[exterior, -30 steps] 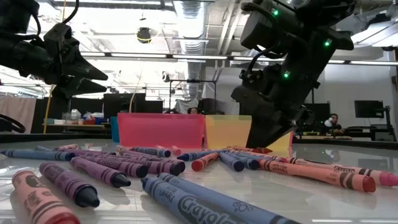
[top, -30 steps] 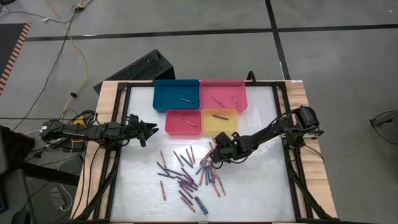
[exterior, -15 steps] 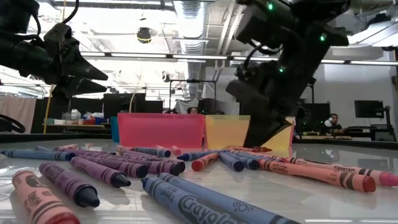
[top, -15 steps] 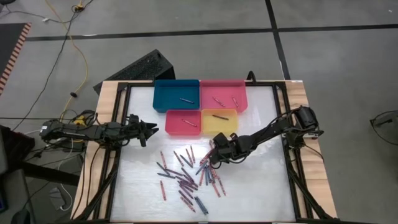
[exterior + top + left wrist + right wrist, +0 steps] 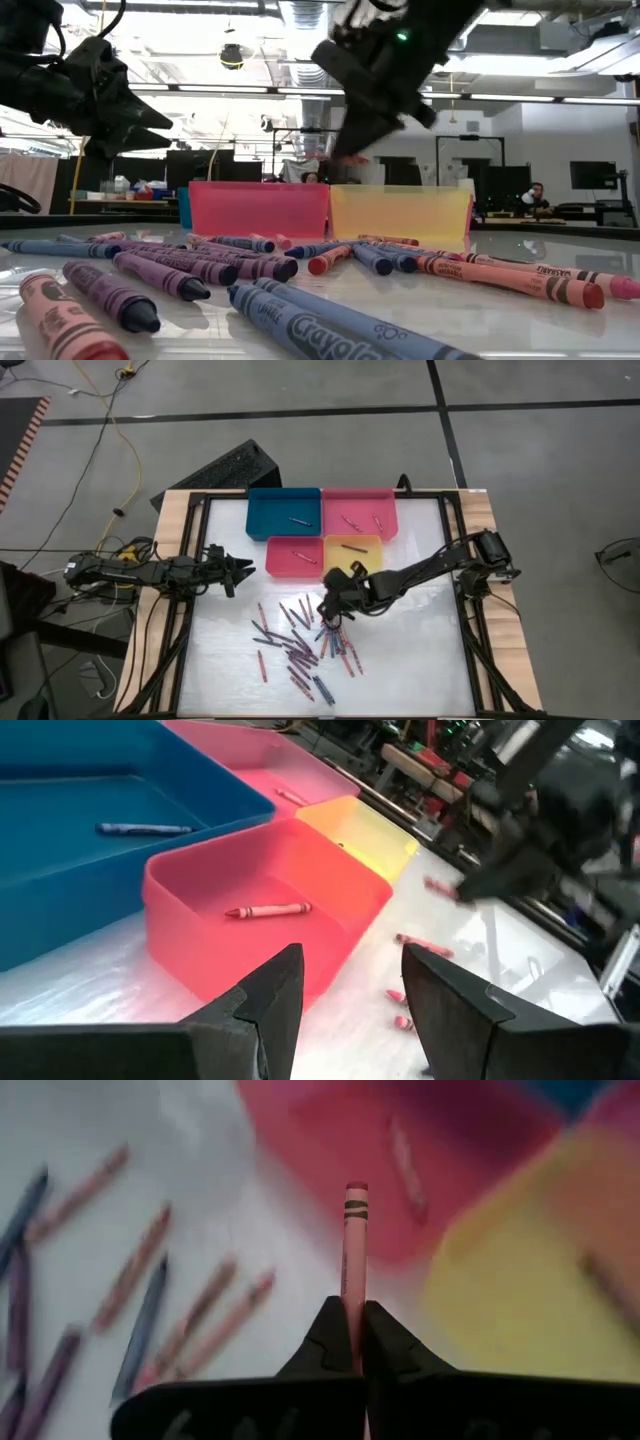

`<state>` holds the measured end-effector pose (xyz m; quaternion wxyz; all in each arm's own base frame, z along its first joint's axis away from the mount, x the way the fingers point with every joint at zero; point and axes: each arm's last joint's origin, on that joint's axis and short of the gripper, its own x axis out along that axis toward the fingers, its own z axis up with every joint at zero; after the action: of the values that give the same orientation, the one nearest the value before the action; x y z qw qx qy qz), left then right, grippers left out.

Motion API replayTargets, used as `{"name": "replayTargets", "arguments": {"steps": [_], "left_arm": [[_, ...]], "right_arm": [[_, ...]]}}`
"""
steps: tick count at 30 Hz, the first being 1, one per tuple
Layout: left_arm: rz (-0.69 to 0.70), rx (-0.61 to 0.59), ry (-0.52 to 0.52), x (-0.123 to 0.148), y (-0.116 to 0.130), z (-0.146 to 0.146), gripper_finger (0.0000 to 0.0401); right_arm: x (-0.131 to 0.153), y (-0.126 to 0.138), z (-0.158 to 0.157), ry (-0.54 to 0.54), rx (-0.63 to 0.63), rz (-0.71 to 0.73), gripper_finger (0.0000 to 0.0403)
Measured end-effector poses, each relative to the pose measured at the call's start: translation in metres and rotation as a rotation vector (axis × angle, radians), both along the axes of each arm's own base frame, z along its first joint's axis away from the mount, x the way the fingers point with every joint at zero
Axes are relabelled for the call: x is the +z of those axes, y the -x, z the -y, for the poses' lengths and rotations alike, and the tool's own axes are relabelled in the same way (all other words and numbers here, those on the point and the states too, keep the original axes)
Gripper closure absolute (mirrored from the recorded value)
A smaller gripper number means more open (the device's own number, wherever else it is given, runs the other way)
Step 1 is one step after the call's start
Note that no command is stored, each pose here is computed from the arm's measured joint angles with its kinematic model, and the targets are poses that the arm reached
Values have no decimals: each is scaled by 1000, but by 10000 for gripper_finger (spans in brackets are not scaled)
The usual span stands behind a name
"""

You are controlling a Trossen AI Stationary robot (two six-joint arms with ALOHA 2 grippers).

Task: Sort crayons
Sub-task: Put the red crayon into the red bin

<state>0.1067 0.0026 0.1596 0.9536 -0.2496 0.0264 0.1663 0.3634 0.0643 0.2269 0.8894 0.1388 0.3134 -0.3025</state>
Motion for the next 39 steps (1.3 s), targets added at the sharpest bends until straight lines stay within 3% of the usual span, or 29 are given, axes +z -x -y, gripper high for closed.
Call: {"name": "replayTargets", "arguments": {"steps": [7, 14, 18, 33, 39], "left_arm": [[20, -154, -10, 2, -1, 4, 241], [8, -138, -31, 1, -1, 4, 241], [7, -113, -26, 1, -1, 3, 241], [-16, -70, -19, -1, 0, 2, 241], [-17, -67, -22, -1, 0, 2, 241]], "right_arm": [[14, -21, 41, 107, -6, 115, 401], [-6, -46, 76, 83, 103, 162, 399], [-21, -51, 89, 66, 97, 136, 398], [-28, -51, 95, 43, 120, 105, 334], [-12, -47, 89, 43, 138, 145, 331]]}}
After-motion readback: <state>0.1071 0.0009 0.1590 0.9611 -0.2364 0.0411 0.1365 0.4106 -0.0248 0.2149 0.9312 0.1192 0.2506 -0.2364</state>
